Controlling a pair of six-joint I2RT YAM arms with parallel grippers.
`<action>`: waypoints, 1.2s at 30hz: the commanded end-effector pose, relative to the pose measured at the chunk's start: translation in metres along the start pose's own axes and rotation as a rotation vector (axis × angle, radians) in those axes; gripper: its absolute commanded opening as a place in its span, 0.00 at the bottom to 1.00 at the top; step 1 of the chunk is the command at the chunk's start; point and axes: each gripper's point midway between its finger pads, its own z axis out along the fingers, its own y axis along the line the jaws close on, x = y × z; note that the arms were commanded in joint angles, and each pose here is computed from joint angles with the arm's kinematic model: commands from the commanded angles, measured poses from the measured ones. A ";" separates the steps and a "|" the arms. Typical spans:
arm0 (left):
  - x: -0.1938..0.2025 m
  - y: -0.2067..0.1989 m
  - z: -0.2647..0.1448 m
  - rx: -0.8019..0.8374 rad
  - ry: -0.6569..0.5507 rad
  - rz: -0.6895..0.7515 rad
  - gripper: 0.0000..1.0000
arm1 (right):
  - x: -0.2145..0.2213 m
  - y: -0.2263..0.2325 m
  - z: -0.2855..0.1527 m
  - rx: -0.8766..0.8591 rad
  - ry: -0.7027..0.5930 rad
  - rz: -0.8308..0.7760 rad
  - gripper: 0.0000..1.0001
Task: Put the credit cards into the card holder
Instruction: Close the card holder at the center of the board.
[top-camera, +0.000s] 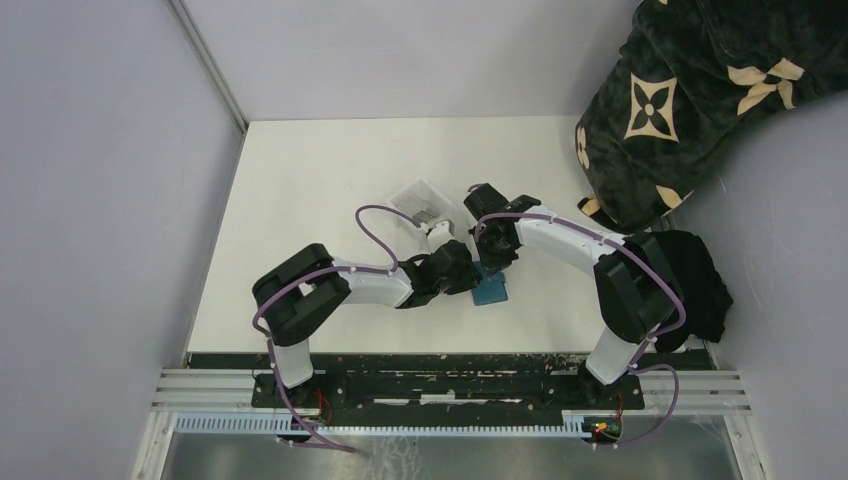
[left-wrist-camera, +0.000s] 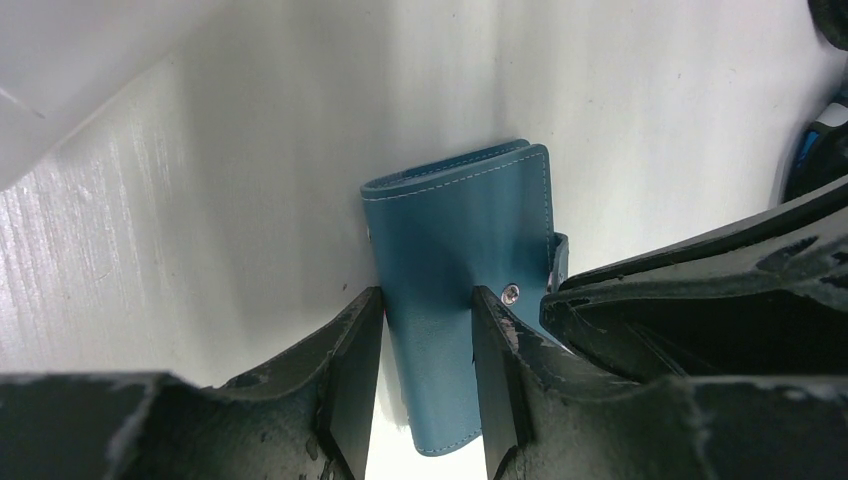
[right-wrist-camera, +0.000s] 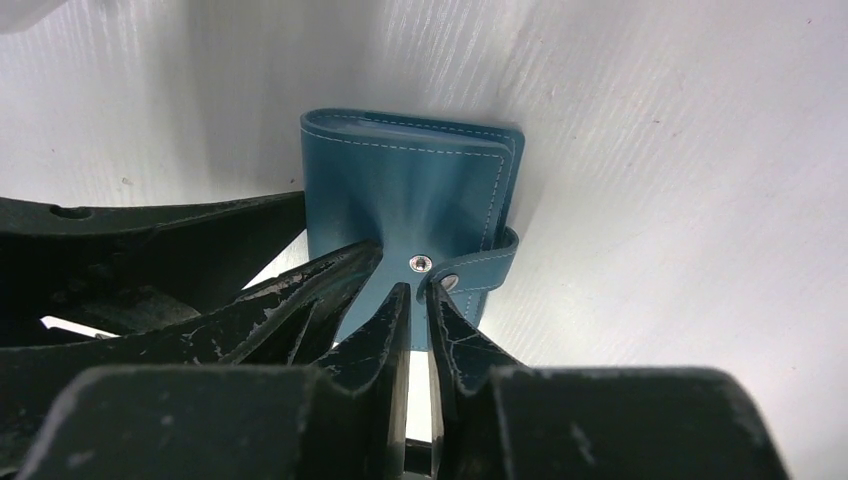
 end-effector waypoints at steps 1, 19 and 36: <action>0.020 0.024 0.006 -0.076 0.065 0.048 0.45 | -0.016 0.002 -0.007 0.010 -0.052 -0.019 0.17; 0.021 0.028 0.004 -0.085 0.062 0.041 0.45 | -0.012 -0.014 -0.008 0.105 -0.052 -0.031 0.26; 0.023 0.029 0.006 -0.083 0.067 0.038 0.45 | -0.005 -0.018 -0.004 0.148 -0.028 -0.037 0.01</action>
